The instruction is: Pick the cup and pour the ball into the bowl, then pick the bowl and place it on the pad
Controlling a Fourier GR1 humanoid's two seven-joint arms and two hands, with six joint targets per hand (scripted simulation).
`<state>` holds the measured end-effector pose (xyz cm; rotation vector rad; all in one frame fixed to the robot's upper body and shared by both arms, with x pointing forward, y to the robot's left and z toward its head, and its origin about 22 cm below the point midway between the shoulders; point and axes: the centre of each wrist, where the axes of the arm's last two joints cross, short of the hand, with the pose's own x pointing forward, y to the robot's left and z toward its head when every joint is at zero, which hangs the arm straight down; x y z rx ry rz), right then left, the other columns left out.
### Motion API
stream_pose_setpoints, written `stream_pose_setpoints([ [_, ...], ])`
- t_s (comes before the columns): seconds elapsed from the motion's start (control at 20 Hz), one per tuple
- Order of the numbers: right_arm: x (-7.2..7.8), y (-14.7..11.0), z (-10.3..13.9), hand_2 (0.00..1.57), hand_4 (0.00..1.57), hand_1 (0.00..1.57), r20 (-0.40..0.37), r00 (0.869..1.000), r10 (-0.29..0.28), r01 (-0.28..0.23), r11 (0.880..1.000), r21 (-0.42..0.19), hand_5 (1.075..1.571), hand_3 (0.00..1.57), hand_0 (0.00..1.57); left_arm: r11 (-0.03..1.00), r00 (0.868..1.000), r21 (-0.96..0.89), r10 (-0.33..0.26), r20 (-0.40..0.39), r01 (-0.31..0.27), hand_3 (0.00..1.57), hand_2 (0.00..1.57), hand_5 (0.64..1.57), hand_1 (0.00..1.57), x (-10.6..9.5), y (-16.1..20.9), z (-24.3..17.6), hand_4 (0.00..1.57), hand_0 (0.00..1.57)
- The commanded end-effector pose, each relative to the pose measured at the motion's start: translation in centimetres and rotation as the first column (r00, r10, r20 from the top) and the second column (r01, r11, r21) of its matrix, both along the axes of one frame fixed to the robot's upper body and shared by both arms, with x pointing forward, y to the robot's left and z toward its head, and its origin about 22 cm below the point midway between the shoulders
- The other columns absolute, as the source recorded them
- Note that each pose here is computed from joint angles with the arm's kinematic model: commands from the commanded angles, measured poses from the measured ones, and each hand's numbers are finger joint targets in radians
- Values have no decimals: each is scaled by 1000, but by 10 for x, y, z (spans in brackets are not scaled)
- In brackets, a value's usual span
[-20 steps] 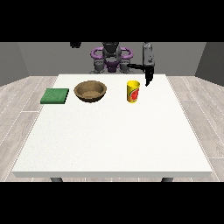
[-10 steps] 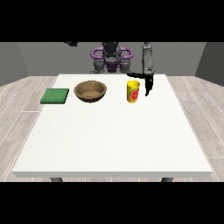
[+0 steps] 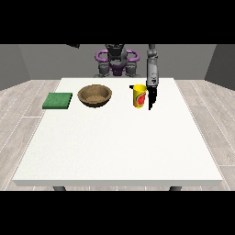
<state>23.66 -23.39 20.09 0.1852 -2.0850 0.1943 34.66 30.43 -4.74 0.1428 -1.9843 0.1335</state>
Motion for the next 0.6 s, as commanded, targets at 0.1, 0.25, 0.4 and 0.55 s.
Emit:
stream_pose_setpoints([
  [0.1, -14, -8, 12, 0, 0, 0, 49, 999, 11, -11, 1000, -7, 1561, 0, 0, 971, 989, 197, 122, 80, -136, 1571, 1571, 1560, 1323, 2, 34, 12, 931, 1323],
  [0.25, -14, -21, 30, 0, 0, 0, 78, 997, 25, -24, 1000, -10, 1560, 0, 0, 949, 988, 275, 138, 70, -152, 1571, 1571, 1487, 1322, -12, 12, -17, 1025, 1322],
  [0.4, -18, -22, 22, 0, 73, 0, 63, 998, 9, -10, 1000, 3, 1562, 0, 0, 933, 985, 315, 158, 72, -172, 1571, 1571, 1487, 1322, -13, 3, -24, 1067, 1322],
  [0.55, -3, -49, 12, 0, 105, 0, -36, 999, -30, 30, 999, 16, 1559, 0, 0, 931, 993, 346, 118, 21, -118, 1571, 1571, 1478, 1335, -12, -12, -26, 1053, 1335],
])
